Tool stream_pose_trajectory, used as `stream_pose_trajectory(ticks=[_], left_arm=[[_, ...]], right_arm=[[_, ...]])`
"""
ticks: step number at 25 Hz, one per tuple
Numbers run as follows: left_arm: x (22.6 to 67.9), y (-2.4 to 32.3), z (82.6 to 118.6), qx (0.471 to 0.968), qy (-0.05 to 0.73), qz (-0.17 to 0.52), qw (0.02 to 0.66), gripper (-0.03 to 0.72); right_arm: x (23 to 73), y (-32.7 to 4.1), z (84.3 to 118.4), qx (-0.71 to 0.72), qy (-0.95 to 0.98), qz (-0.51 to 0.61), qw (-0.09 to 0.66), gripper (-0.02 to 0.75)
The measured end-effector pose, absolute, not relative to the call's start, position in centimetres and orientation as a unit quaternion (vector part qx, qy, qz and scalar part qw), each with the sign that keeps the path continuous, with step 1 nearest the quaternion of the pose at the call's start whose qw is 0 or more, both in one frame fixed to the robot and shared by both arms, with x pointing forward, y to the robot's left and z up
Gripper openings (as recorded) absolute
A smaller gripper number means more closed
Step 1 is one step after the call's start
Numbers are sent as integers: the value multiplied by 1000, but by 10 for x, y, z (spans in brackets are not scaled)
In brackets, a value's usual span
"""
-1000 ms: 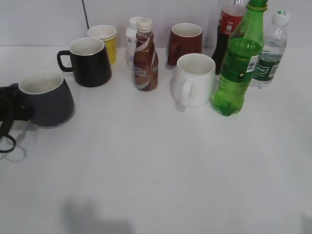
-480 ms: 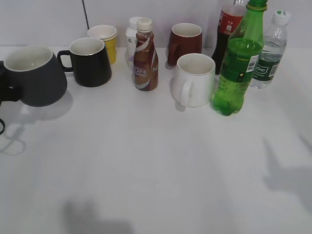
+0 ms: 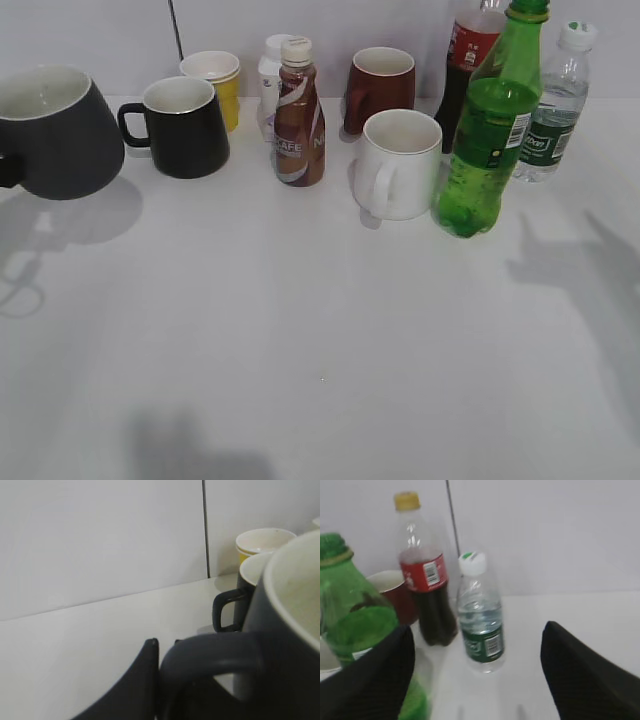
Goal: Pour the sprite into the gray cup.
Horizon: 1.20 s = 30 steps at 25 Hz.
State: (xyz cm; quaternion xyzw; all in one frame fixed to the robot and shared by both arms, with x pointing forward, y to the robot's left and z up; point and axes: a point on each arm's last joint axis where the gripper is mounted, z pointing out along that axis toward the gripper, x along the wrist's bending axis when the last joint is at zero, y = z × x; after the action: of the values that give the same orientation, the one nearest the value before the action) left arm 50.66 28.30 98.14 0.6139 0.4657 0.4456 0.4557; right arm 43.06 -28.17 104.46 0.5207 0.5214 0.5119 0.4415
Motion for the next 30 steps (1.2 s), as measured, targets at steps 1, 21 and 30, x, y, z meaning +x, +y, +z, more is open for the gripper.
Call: stream_pose_trajectory(ticks=[1,21,30], left_arm=[[506,283,982,614,464,446,457,55],[504,281,980,636,459,436,442,55],[504,281,980,636,459,436,442,55]], right_arm=[[438,-279,1037,523,528,515,427,587],[448,-245,936,461,643,546,277,533],[496,-235,930,395,647,577,304,612]])
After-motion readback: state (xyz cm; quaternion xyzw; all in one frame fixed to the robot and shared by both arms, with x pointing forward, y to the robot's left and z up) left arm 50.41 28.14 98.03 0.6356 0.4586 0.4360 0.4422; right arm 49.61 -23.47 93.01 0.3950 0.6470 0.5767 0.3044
